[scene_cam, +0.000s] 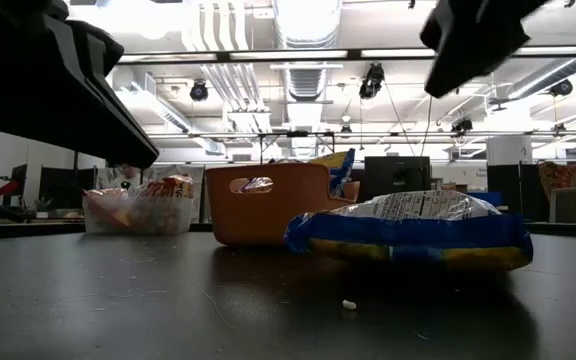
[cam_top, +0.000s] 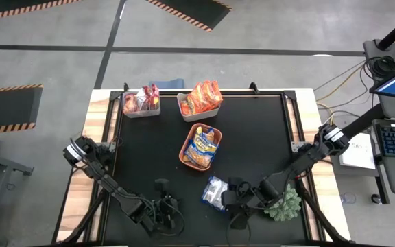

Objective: Sort Maruchan noodles
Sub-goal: Put the blue bag into the orange bin

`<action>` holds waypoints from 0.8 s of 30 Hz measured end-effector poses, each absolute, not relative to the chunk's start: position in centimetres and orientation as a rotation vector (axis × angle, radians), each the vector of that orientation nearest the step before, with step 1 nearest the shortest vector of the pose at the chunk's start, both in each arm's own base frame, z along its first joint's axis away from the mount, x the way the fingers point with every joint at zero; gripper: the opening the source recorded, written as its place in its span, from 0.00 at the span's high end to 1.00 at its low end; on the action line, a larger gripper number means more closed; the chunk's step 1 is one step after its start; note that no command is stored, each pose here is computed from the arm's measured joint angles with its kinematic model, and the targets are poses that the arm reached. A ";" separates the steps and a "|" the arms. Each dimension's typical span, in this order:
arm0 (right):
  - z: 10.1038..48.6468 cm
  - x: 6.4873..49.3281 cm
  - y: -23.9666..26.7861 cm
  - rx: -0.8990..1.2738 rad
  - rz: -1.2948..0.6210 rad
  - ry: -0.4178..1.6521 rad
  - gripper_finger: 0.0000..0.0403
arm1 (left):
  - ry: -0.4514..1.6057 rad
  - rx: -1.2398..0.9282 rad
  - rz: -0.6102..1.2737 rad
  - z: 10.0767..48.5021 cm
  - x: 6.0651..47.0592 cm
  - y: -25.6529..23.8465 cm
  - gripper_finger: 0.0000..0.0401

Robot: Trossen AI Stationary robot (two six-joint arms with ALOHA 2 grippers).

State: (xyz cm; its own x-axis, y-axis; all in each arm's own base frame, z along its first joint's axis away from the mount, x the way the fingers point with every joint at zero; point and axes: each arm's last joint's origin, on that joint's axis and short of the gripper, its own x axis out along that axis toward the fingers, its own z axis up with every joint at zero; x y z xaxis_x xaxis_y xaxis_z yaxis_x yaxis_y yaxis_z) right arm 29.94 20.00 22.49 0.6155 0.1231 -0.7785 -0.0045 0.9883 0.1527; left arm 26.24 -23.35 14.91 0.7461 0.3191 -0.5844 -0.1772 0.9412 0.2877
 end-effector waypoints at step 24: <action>19.4 36.3 23.9 -0.279 -0.122 1.230 0.38 | 0.645 0.180 0.252 14.9 26.1 -24.0 1.00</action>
State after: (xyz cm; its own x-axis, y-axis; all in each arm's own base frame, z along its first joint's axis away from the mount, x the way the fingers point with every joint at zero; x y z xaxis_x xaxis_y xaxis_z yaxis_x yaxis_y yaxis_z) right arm 36.31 23.93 19.35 0.3325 -0.2423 -0.9114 -0.0579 0.9594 -0.2762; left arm 26.10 -23.98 14.86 0.7704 0.2869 -0.5693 -0.1757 0.9540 0.2429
